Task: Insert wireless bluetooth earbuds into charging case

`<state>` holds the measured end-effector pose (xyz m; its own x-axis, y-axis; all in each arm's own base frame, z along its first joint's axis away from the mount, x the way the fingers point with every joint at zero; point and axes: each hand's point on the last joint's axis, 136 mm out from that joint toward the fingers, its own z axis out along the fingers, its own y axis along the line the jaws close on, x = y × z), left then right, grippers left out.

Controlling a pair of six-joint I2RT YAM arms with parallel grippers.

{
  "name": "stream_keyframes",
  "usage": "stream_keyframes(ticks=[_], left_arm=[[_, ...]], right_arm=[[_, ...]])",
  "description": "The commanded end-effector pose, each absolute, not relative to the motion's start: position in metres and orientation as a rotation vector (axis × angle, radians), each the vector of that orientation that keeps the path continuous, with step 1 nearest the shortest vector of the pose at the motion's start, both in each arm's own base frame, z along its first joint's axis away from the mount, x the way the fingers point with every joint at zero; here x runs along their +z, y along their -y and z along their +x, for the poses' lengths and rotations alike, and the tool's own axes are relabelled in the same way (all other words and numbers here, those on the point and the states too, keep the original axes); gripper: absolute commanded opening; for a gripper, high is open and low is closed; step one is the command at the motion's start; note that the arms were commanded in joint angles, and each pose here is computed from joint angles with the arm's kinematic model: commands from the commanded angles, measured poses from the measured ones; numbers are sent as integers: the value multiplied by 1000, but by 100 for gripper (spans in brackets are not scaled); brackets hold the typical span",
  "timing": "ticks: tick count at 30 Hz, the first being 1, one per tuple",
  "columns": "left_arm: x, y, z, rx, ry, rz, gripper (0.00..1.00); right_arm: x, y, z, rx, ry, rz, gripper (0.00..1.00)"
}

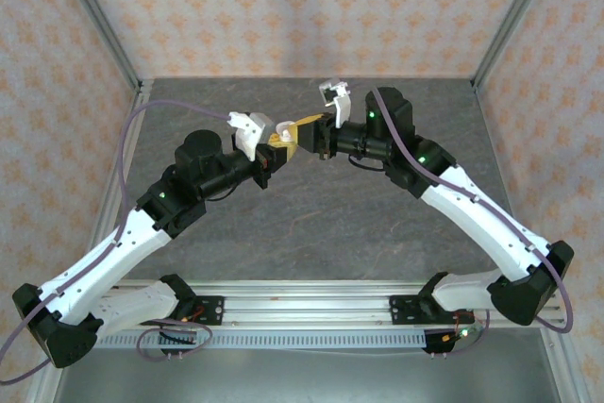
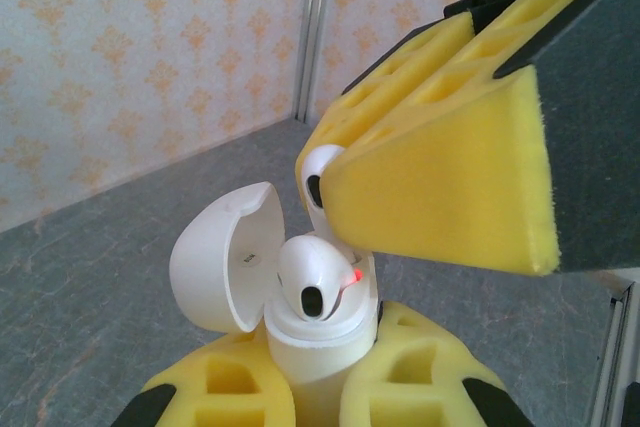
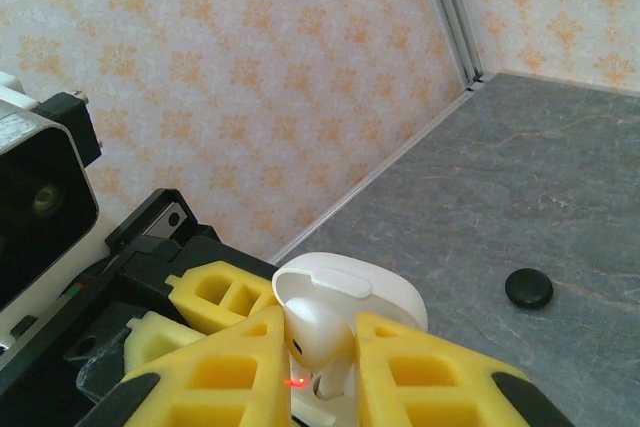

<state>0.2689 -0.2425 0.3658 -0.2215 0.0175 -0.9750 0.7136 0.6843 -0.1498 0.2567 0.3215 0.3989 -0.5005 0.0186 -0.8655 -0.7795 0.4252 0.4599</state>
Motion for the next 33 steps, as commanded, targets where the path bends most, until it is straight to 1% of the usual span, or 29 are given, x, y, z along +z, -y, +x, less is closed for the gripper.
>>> stream_keyframes(ticks=[1, 11, 17, 23, 33], left_arm=[[401, 239, 265, -744, -1581, 554, 0], [411, 241, 269, -765, -1562, 520, 0], [406, 241, 268, -765, -1575, 526, 0], [409, 240, 266, -765, -1569, 525, 0], [410, 238, 266, -760, -1567, 522, 0]], right_arm=[[393, -320, 252, 1204, -1849, -621, 20], [388, -315, 248, 1180, -1852, -634, 20], [400, -314, 249, 1180, -1847, -621, 20], [386, -323, 245, 1212, -1940, -679, 20], [379, -325, 241, 1231, -1947, -698, 20]])
